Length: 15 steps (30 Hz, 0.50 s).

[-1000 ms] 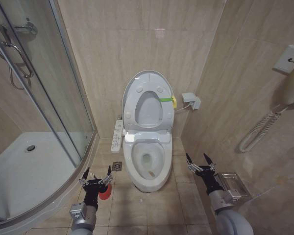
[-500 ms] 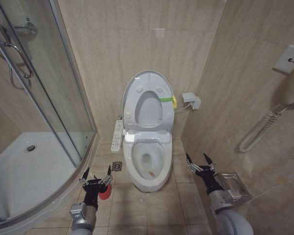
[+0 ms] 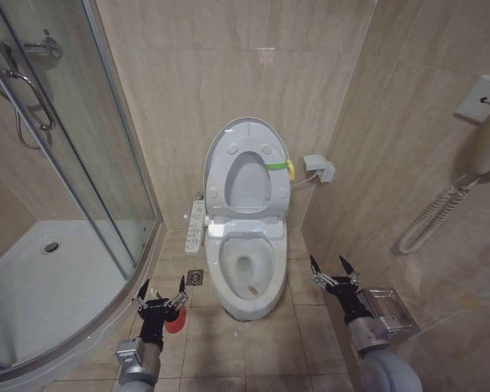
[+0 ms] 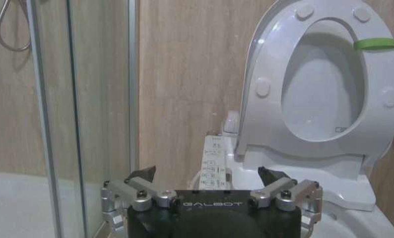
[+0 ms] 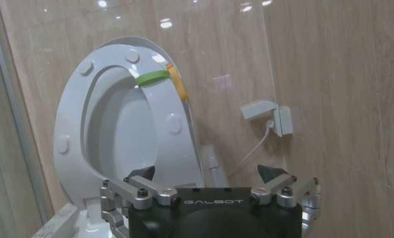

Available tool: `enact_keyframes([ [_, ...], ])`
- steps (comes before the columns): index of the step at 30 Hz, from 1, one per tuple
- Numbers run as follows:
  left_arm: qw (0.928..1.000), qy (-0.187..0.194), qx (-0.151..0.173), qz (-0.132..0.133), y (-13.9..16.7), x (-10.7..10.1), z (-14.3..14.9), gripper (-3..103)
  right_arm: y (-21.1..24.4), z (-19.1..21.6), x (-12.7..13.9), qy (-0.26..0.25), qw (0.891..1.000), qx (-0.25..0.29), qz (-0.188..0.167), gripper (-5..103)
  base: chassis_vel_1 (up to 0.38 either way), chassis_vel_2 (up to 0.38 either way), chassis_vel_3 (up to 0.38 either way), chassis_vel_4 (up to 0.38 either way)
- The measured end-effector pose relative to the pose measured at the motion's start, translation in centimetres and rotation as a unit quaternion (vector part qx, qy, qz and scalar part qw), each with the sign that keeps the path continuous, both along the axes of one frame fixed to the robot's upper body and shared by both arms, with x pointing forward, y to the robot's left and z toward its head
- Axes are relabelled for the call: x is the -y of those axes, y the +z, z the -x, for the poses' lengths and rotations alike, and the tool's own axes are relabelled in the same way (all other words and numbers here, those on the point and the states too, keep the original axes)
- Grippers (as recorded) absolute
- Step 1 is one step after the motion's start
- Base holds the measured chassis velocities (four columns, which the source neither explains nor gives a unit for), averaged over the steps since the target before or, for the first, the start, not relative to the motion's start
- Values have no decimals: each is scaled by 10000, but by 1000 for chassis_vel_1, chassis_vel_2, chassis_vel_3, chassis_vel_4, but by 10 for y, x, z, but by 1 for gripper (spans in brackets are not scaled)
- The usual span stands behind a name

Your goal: Open the toilet lid, clean the toilet bowl with a toilet brush, close the toilet lid, and flush.

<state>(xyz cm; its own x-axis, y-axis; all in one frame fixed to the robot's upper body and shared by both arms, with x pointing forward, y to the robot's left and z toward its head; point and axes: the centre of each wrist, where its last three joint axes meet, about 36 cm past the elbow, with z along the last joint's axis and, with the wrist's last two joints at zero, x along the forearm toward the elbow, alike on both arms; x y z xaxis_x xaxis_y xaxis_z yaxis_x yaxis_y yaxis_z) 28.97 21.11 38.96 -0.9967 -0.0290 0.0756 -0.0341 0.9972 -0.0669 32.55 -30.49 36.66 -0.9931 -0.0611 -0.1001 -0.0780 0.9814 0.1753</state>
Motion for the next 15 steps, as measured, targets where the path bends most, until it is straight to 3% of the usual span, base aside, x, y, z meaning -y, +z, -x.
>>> enact_keyframes([
  [15,10000,0,-1,0,0,0,0,100,0,0,0,0,10000,0,0,100,0,0,0,0],
])
